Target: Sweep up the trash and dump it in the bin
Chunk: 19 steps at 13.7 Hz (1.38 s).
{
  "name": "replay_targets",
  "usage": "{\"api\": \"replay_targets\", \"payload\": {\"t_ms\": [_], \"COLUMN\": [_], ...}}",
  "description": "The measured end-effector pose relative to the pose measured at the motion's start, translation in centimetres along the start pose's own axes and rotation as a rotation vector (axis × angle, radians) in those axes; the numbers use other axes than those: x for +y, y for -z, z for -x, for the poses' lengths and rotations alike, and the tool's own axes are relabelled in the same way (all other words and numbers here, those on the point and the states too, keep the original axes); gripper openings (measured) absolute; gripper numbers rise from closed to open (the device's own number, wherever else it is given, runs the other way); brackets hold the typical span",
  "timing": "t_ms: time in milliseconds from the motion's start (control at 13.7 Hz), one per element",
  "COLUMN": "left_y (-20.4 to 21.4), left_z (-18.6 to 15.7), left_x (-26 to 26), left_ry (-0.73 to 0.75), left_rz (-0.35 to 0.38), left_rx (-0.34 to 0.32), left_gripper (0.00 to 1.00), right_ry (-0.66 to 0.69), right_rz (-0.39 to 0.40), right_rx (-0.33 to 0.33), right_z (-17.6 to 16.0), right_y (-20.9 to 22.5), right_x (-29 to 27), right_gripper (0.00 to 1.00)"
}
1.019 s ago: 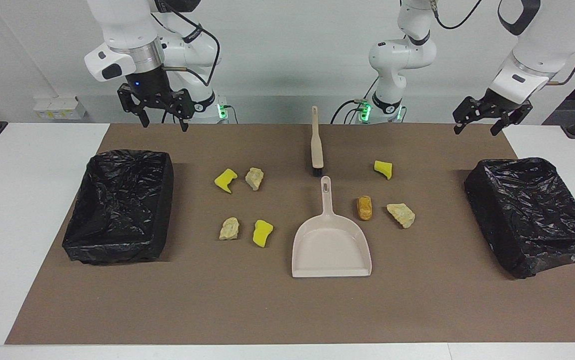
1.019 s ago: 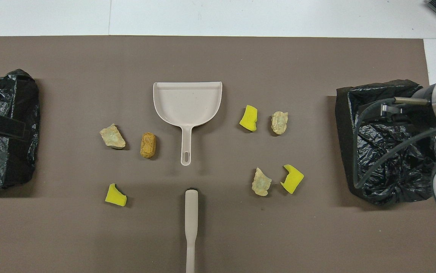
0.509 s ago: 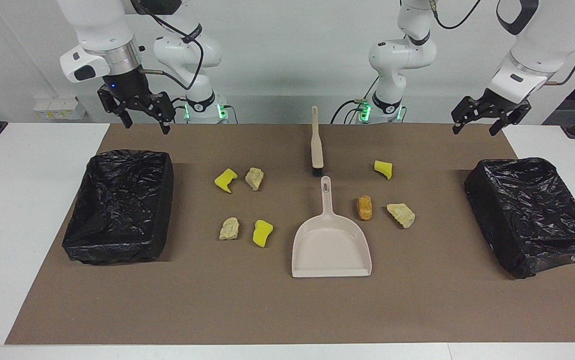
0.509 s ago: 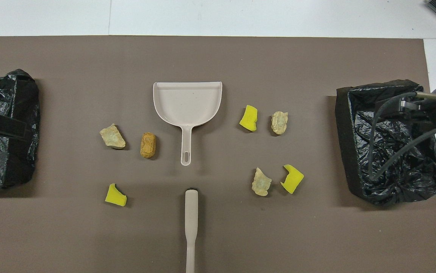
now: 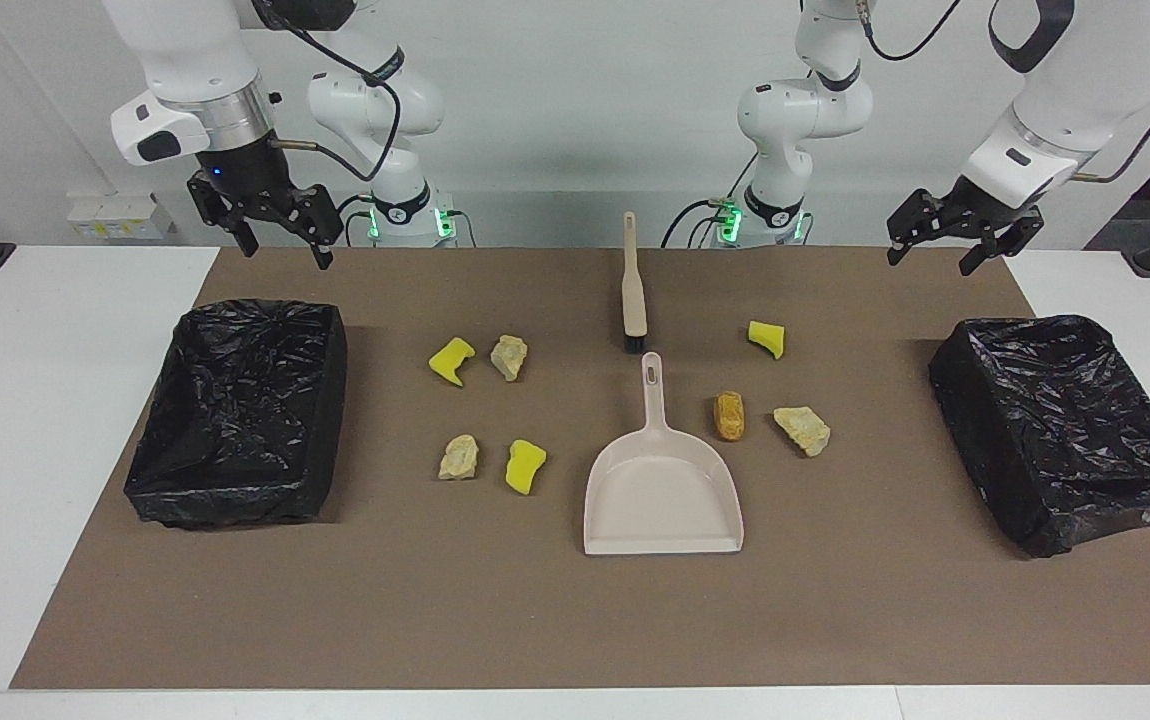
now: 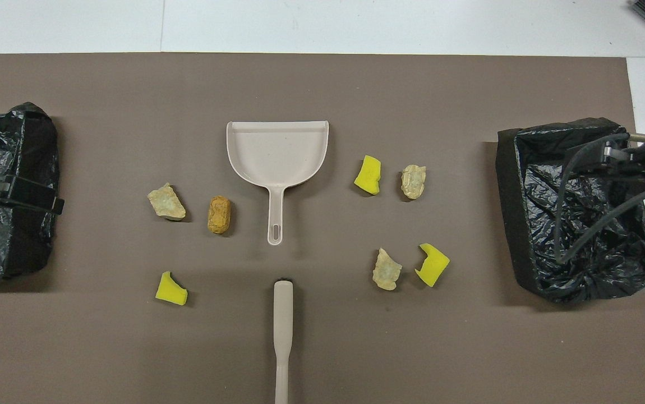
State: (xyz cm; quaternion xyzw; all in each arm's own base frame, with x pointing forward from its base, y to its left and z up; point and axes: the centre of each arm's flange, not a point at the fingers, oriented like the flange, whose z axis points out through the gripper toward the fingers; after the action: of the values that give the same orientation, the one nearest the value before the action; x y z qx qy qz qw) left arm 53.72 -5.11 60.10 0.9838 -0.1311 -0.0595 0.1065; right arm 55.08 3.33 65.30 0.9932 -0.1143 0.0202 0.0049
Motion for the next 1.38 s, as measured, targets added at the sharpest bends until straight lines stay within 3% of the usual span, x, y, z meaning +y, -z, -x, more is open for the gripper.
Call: {"api": "replay_targets", "payload": {"t_ms": [218, 437, 801, 1383], "left_y": [-3.4, -7.8, -16.2, -29.4], "left_z": [-0.2, -0.2, 3.7, 12.3], "left_x": [1.6, 6.5, 14.5, 26.6], "left_ry": [-0.036, -0.116, -0.208, -0.139], "left_rz": [0.102, 0.106, 0.053, -0.105], "left_rx": [-0.051, -0.116, -0.126, -0.143], "left_gripper": [1.00, 1.00, 1.00, 1.00], "right_ry": [0.000, 0.000, 0.000, 0.000], "right_rz": [0.000, 0.000, 0.000, 0.000], "right_rx": [0.000, 0.000, 0.000, 0.000], "right_z": [0.0, 0.0, 0.0, 0.0], "right_y": [0.0, 0.0, 0.0, 0.0], "right_x": [0.0, 0.0, 0.0, 0.0], "right_gripper": [1.00, 1.00, 1.00, 1.00]}}
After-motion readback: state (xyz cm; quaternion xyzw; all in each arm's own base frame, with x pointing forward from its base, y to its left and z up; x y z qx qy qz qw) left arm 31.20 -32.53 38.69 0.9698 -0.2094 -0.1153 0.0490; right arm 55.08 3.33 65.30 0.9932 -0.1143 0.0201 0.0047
